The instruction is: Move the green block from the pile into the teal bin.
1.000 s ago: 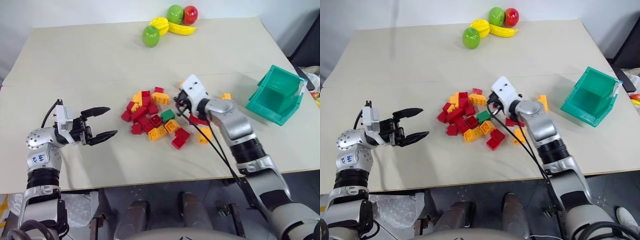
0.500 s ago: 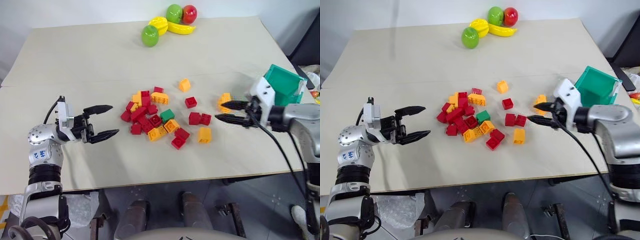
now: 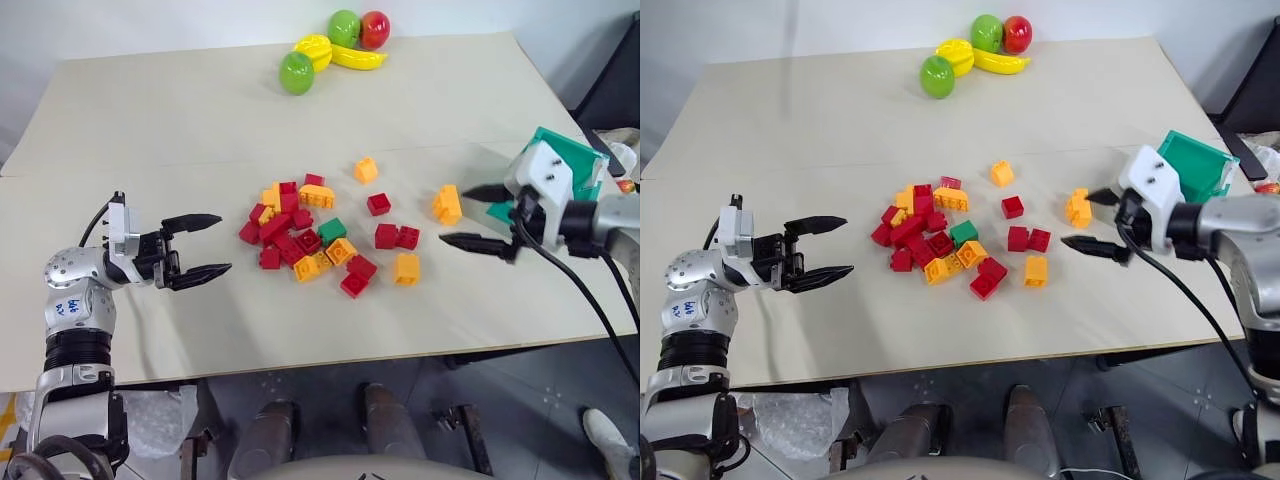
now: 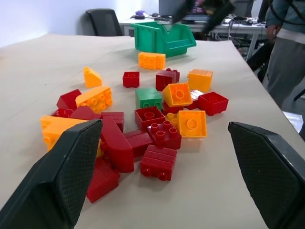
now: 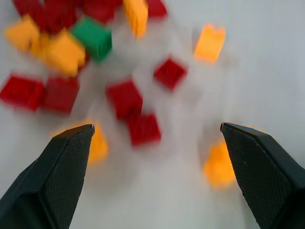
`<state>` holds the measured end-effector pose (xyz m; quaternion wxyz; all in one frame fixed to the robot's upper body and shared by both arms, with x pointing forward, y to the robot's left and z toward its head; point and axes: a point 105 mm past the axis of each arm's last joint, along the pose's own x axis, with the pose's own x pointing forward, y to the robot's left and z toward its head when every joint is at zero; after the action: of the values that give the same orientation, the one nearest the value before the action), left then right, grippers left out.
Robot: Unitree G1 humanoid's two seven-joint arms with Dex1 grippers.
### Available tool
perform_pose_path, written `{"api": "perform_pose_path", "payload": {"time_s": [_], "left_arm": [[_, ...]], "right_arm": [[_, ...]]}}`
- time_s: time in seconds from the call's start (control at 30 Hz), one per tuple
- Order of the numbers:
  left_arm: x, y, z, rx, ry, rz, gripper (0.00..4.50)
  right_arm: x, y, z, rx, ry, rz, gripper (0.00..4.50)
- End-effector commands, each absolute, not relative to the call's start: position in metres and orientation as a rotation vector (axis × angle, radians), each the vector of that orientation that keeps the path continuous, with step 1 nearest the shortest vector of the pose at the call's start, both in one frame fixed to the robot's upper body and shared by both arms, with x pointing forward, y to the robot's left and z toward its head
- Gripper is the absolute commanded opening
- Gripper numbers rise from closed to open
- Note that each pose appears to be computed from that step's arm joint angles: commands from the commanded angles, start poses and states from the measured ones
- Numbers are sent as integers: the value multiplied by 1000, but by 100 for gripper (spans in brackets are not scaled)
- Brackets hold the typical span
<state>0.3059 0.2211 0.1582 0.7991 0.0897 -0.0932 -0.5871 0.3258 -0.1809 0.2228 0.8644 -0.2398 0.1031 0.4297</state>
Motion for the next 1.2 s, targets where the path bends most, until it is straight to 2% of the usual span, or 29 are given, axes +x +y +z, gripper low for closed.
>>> {"api": "perform_pose_path", "payload": {"time_s": [0.03,0.2,0.37,0.53,0.97,1.07,1.2], "left_arm": [[296,224,165,217,-238,-1277,450],[287,222,158,208,-242,-1252,450],[275,222,153,205,-253,-1214,450],[263,222,152,204,-266,-1173,450],[254,222,151,204,-265,-1129,450],[257,221,151,203,-268,-1129,450],[261,221,152,204,-271,-1133,450]], "right_arm": [[335,-150,228,-507,198,947,445],[361,-93,221,-525,253,1016,445],[383,-58,194,-632,408,1044,445],[388,-49,170,-753,530,1087,445],[389,-43,158,-837,621,1153,445],[393,-40,162,-800,590,1135,388],[393,-35,173,-734,549,1143,257]]}}
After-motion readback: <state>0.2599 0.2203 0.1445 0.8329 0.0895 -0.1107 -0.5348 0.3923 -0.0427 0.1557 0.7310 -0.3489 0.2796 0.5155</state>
